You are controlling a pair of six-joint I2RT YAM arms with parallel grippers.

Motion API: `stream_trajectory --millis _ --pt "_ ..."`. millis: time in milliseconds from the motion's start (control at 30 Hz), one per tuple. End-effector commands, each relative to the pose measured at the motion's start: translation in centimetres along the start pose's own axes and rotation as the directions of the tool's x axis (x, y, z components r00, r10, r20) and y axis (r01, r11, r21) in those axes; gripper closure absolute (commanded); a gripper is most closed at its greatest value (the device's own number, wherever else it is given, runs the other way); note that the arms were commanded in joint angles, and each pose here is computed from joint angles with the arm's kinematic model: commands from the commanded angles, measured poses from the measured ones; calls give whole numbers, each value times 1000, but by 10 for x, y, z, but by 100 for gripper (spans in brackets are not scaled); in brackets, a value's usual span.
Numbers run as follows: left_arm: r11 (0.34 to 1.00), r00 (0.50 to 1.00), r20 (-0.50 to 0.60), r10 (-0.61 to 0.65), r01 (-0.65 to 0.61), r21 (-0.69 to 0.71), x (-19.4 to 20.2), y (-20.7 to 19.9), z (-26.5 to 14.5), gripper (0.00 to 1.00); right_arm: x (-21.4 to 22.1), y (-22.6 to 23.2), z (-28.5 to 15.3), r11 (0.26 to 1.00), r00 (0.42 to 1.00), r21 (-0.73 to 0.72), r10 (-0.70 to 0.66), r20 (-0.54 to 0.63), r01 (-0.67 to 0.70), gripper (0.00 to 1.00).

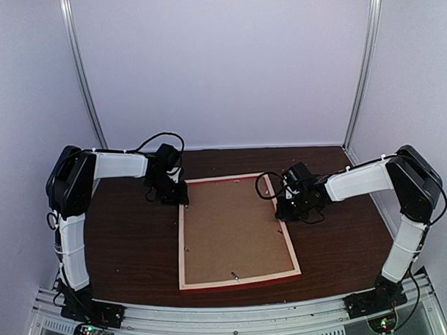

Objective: Put the photo into the frame
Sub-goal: Press the fastener onto the backboard.

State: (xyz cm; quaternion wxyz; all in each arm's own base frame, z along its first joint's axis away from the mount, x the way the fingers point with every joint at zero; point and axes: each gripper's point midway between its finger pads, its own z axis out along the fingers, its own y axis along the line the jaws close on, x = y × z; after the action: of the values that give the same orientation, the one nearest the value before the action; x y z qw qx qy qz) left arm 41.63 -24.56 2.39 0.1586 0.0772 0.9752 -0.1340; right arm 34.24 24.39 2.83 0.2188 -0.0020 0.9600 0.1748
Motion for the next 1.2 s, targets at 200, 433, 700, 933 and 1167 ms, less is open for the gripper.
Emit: stream_trajectory --millis 200,433,700,933,1167 --pt "1000 996 -91 -18 17 -5 26 3 9 54 16 8 10 999 998 -35 36 -51 -38 100" --pt "1000 992 -127 -27 26 -14 45 4 14 61 14 10 9 998 998 -39 39 -43 -41 100" --pt "1000 990 -137 -24 21 -17 52 4 16 69 16 10 10 999 998 -37 37 -49 -39 100" --pt "1000 990 -139 -23 21 -12 54 3 13 75 14 12 12 999 998 -36 34 -52 -36 100" --pt "1000 992 -122 -21 20 -14 51 3 10 77 12 14 9 999 999 -37 35 -40 -36 100"
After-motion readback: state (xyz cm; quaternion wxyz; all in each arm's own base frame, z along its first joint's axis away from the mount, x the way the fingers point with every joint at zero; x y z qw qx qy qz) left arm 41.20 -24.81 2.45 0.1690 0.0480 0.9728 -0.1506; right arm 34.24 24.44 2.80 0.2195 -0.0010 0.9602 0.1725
